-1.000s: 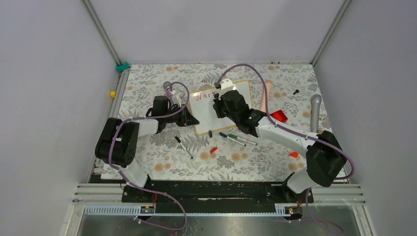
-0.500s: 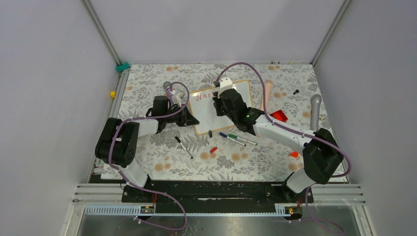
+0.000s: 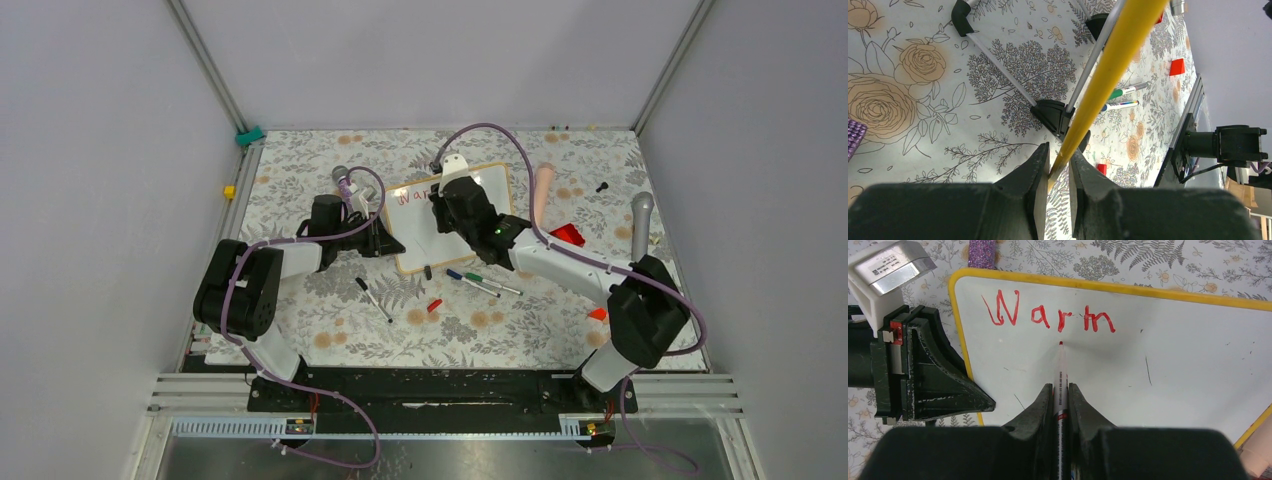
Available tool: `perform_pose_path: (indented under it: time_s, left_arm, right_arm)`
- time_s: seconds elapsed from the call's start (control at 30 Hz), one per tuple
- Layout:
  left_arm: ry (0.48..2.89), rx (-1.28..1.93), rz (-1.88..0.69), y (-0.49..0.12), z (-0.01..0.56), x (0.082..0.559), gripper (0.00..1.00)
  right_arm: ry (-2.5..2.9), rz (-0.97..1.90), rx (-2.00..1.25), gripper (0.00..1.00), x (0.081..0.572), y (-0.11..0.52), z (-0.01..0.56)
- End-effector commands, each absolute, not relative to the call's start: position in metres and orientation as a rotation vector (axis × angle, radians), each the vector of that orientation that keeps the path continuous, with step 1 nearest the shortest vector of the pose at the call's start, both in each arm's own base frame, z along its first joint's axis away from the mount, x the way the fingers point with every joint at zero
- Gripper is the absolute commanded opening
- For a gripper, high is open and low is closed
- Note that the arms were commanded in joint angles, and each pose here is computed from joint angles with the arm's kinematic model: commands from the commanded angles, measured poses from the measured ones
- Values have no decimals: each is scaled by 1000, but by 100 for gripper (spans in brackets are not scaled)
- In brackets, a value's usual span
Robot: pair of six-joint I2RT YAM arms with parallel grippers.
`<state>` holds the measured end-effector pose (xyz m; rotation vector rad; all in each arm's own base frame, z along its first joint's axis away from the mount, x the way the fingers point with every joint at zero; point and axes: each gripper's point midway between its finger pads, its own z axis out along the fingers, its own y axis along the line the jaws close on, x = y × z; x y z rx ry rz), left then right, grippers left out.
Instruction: Write a sentence on the whiteboard
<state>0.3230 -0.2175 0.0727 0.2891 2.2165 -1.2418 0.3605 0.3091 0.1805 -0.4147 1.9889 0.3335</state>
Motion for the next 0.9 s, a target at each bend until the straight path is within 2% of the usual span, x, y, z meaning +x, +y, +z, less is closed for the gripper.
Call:
perform_pose_path:
  time_s: [0.0,0.87]
  left_arm:
    - [2264,260,-1168,-215,62,329,0]
    - [2264,264,-1160,-214,63,328,0]
  right_arm:
    - [1968,305,-407,0,367,313,194]
    - [2073,315,-479,0,348,310,167]
